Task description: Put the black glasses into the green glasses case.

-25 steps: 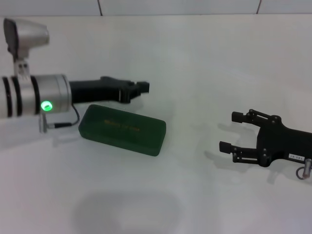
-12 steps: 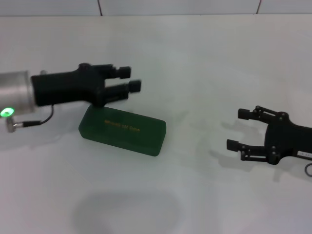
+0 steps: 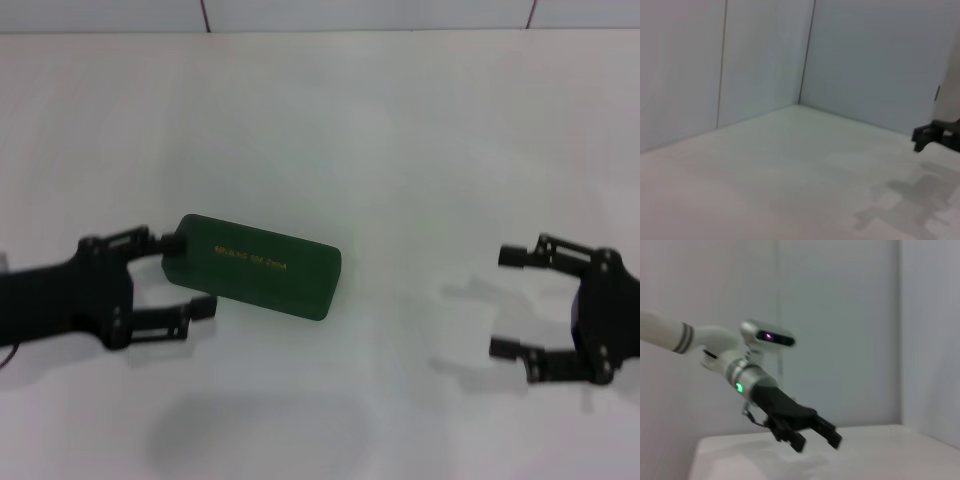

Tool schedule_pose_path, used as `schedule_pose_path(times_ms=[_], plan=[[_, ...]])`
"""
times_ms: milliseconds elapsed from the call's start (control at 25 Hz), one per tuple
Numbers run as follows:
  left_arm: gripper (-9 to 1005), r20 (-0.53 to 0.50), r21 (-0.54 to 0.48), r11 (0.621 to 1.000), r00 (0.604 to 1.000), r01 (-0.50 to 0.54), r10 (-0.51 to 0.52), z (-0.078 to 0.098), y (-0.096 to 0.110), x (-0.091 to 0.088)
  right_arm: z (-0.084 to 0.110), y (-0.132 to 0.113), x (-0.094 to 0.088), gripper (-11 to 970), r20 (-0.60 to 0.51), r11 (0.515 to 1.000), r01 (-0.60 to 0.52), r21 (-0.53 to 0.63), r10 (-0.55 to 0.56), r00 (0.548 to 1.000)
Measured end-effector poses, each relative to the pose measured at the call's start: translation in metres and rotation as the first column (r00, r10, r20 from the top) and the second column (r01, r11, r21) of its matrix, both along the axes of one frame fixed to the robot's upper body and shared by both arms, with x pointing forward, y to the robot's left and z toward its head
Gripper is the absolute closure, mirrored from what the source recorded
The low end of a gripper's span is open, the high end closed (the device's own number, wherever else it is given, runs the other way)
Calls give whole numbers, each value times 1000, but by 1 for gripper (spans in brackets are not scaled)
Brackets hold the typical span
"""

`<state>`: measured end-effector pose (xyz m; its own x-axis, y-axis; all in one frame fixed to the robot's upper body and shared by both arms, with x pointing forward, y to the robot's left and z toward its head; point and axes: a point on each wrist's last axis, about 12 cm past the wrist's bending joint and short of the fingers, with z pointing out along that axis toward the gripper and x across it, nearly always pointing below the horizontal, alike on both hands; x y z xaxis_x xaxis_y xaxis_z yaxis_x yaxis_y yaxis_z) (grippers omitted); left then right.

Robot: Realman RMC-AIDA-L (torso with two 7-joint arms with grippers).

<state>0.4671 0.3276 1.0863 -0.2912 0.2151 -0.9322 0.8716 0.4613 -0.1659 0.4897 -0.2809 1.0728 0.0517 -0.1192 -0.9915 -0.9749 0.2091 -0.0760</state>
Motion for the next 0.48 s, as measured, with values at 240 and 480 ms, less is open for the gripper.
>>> schedule_pose_path(times_ms=[240,480], plan=[[138,-7,14,1000,1000,-11,11,-16,5,-28,-14,5,-17,87,-35,997,-70,-42,69,997],[118,-18,8,1000,1000,2,-1,-23,4,-43,-20,7,-21,87,-39,997,-55,-56,53,998]])
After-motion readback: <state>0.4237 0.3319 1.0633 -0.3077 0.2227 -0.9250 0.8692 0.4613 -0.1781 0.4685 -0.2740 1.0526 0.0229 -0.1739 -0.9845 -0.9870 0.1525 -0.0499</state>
